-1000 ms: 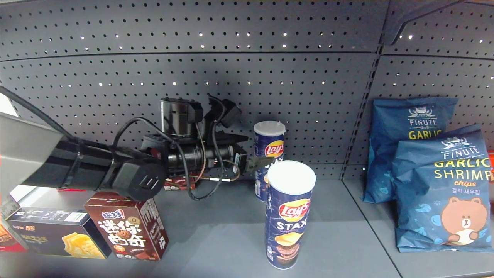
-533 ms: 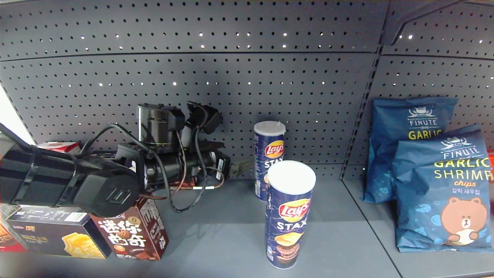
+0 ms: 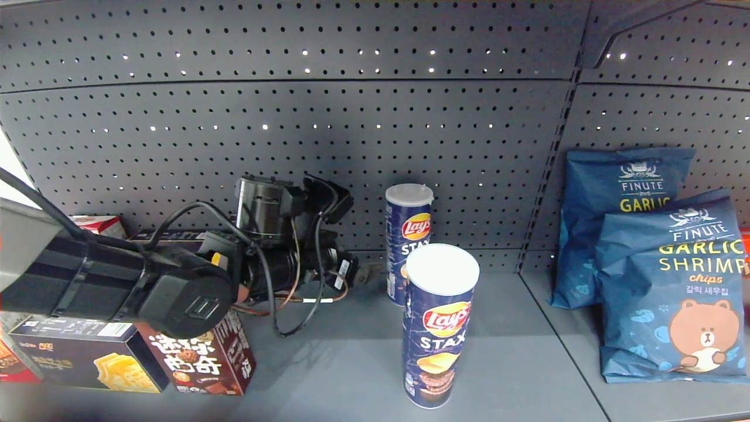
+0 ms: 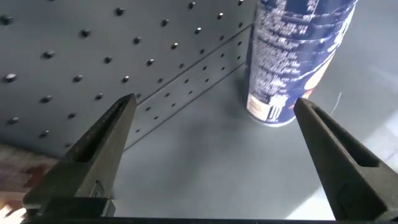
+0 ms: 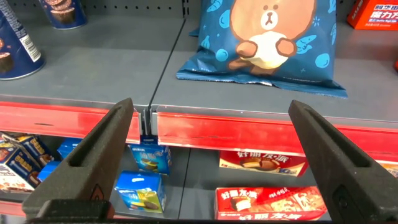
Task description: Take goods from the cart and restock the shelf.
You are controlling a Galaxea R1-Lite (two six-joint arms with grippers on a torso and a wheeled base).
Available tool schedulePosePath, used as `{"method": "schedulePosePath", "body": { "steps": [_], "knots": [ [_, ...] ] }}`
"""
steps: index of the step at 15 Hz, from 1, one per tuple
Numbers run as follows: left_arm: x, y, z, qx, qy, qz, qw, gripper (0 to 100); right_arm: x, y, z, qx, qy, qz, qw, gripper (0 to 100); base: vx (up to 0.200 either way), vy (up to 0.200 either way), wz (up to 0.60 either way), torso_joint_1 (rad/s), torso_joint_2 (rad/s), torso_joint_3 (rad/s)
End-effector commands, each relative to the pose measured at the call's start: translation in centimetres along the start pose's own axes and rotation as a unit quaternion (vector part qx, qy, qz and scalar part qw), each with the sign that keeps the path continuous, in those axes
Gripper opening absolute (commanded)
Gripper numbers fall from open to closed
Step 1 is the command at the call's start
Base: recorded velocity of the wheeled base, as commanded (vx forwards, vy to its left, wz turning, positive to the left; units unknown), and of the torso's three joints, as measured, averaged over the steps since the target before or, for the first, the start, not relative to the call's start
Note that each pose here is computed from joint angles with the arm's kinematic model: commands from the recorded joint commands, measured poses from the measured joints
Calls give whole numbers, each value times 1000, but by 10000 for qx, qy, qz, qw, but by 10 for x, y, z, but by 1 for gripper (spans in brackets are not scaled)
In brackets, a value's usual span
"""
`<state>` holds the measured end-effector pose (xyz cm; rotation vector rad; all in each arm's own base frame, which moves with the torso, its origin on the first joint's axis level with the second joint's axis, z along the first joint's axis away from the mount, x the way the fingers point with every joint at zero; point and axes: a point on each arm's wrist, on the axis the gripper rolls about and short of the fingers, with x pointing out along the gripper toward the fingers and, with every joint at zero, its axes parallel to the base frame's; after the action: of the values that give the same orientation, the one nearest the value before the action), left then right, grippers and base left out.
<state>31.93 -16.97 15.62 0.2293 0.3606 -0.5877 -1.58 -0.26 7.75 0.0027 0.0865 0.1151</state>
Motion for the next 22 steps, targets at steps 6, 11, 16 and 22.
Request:
{"method": "schedulePosePath", "body": {
  "steps": [6, 11, 16, 22],
  "knots": [
    [28, -2, 0, 27, 25, 51, 10000, 100, 0, 0, 0, 7, 6, -2, 10000, 100, 0, 0, 0, 0, 0, 0],
    [37, 2, 1, 11, 13, 181, 9998, 100, 0, 0, 0, 7, 6, -2, 10000, 100, 0, 0, 0, 0, 0, 0],
    [35, 2, -3, 7, 84, 194, 9998, 100, 0, 0, 0, -1, 6, -2, 10000, 100, 0, 0, 0, 0, 0, 0],
    [26, 15, -4, -62, 75, 359, 9993, 100, 0, 0, 0, 7, 6, -2, 10000, 100, 0, 0, 0, 0, 0, 0]
  ]
}}
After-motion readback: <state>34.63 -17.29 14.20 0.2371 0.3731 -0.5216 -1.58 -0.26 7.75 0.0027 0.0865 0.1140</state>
